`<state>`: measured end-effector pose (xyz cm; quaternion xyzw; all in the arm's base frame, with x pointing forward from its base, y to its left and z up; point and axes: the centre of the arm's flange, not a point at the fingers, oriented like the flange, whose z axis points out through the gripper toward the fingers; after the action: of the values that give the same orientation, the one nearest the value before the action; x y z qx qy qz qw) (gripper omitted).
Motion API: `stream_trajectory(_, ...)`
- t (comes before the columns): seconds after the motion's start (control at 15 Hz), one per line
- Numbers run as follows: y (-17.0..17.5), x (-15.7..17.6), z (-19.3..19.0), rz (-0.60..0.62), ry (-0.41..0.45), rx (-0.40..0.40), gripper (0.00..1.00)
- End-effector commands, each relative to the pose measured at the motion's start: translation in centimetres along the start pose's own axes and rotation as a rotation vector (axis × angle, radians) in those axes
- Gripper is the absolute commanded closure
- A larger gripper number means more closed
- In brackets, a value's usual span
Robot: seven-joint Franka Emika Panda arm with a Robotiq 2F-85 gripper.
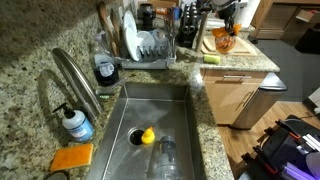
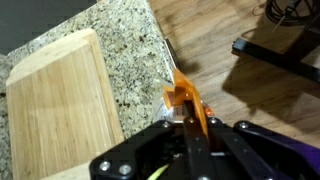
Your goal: Move the orange packet to the left
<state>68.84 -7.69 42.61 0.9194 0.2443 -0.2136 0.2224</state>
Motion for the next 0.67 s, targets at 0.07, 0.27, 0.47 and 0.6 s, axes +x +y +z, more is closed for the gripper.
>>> stream_trajectory(0.07, -1.0, 1.1, -1.3, -0.060, 0.032, -0.053, 0.99)
stream_trajectory(0.27, -0.6, 1.1, -1.2, -0.076, 0.043, -0.062, 1.00)
stream_trajectory(0.47, -1.3, 2.6, -2.2, -0.231, 0.127, -0.037, 1.00)
stream_trajectory(0.6, -2.0, 3.6, -4.1, -0.323, 0.169, -0.048, 1.00)
